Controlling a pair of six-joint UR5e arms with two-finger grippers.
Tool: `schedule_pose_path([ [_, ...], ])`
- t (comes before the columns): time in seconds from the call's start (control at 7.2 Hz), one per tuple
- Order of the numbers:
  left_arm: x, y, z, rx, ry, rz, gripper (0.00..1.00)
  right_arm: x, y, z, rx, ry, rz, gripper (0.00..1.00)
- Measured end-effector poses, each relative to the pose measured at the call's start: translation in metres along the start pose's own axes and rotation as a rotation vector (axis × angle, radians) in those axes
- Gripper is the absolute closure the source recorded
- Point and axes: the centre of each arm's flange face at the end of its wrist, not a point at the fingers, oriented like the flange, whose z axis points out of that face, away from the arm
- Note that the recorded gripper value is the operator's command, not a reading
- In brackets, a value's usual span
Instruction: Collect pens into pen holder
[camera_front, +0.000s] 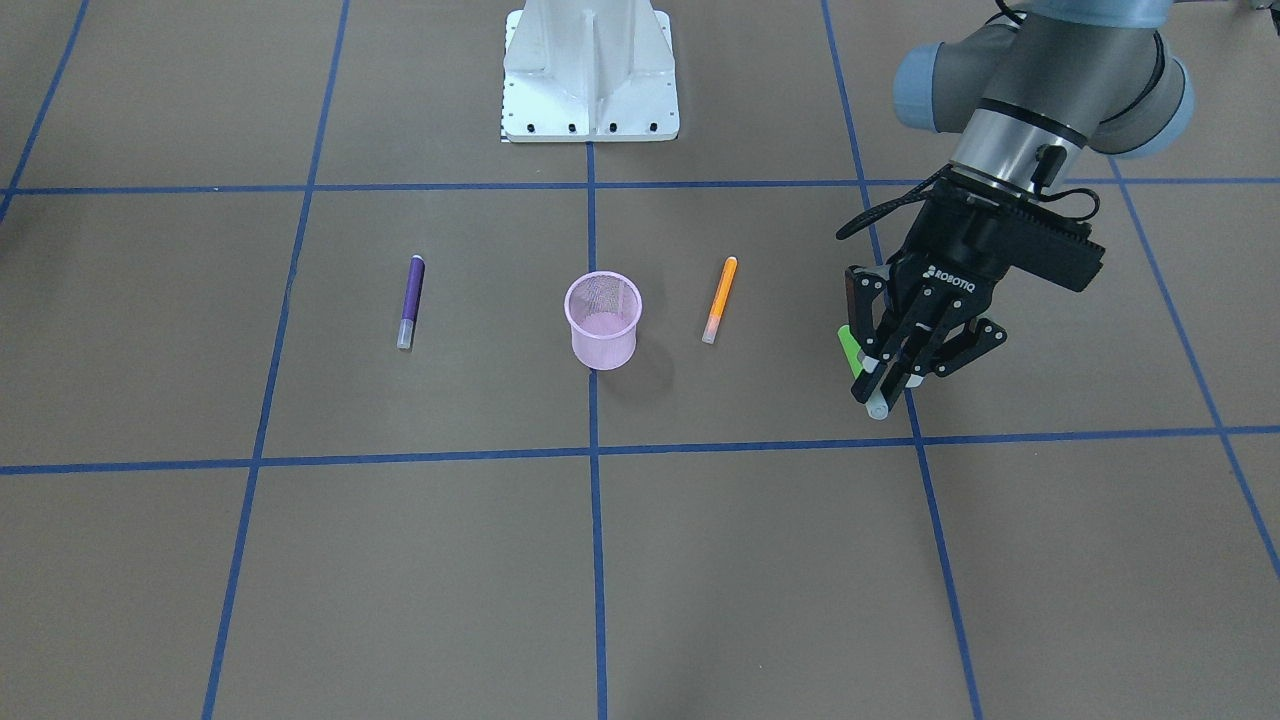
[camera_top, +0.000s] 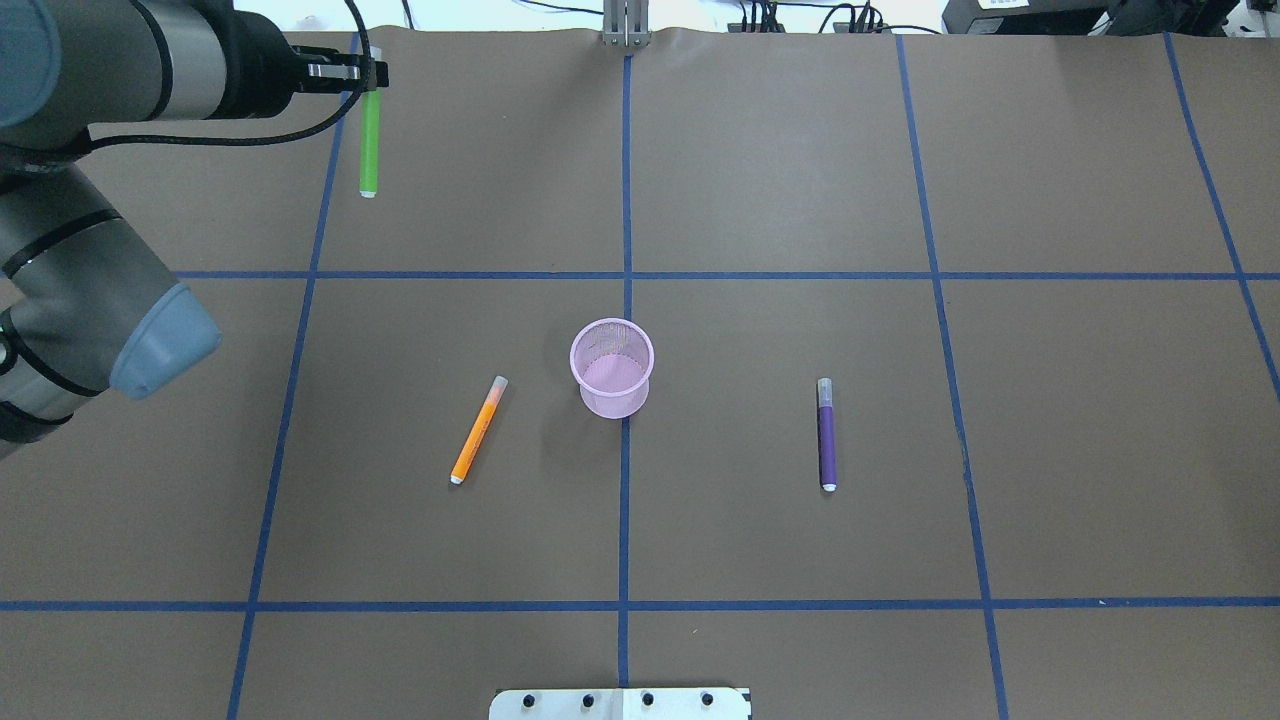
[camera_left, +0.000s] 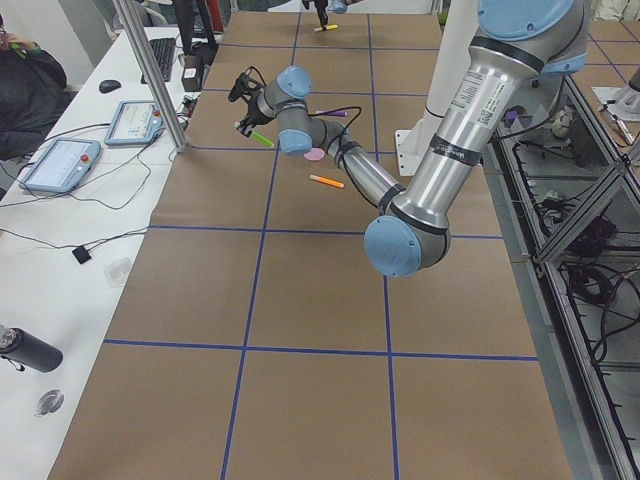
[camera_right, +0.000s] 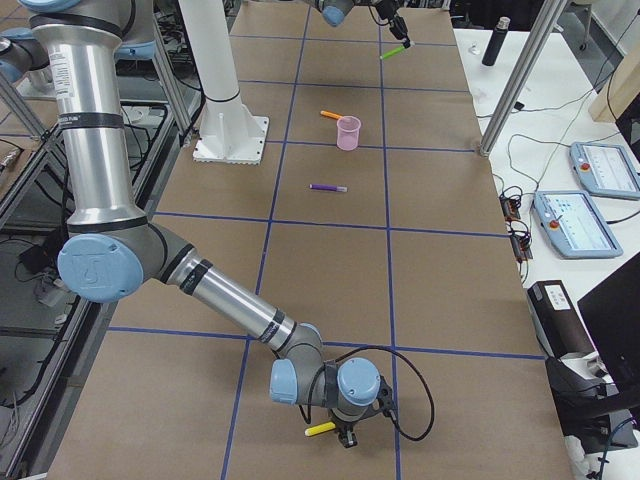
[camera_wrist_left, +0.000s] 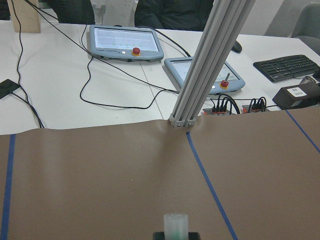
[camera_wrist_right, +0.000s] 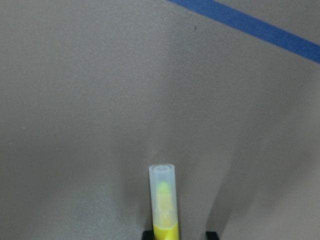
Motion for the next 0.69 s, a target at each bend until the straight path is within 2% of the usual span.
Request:
schedule_pose_path([
  [0.42,0.004,-0.001,-0.002,0.004,0.008,0.003,1.00,-0.005,-0.013,-0.010,0.020,0.002,-0.017,1.00],
  [0.69,0.025,0.013,0.001,0.017,0.063,0.025,1.00,-0.020,-0.038,-0.035,0.060,-0.020,-0.024,1.00],
])
